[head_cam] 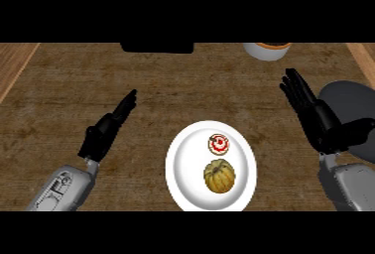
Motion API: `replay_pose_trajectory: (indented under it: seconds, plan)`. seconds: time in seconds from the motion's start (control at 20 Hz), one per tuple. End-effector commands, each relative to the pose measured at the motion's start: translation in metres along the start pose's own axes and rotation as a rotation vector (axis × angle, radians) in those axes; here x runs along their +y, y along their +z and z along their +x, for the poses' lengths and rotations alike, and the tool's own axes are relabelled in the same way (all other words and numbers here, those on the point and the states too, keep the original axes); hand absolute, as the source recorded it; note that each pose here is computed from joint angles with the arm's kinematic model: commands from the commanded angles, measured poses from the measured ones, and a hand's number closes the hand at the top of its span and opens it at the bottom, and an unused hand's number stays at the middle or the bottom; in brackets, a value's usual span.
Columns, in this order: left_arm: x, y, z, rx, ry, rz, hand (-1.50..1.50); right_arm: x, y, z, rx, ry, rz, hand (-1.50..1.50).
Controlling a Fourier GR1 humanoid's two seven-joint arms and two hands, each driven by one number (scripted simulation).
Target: Pick the cupcake from the plate and place it in the pan
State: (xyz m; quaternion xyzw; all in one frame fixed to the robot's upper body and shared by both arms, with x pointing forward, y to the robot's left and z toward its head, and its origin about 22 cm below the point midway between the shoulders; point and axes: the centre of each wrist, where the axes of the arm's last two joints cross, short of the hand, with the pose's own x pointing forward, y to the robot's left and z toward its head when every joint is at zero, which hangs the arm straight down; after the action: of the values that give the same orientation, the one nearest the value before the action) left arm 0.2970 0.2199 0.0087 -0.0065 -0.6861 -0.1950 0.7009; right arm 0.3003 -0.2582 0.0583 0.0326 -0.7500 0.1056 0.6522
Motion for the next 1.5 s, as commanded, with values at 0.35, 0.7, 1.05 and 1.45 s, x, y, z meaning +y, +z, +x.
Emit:
replay_pose_trajectory:
  seconds: [0.35,0.7,1.05,1.45]
  plan:
    - [0.047,-0.003,0.024,-0.034,0.116,0.349,0.0,0.045,-0.001,-0.047,-0.048,0.252,0.137,1.5]
    - [0.057,0.011,0.013,-0.021,0.111,0.414,0.0,0.007,0.062,-0.028,-0.241,0.484,-0.065,-1.5]
    - [0.068,0.02,0.024,-0.021,0.112,0.396,0.0,-0.039,0.055,0.081,-0.096,0.771,0.135,-1.5]
    - [0.077,0.016,0.028,-0.043,0.105,0.378,0.0,0.002,0.043,0.15,-0.006,0.847,0.16,-1.5]
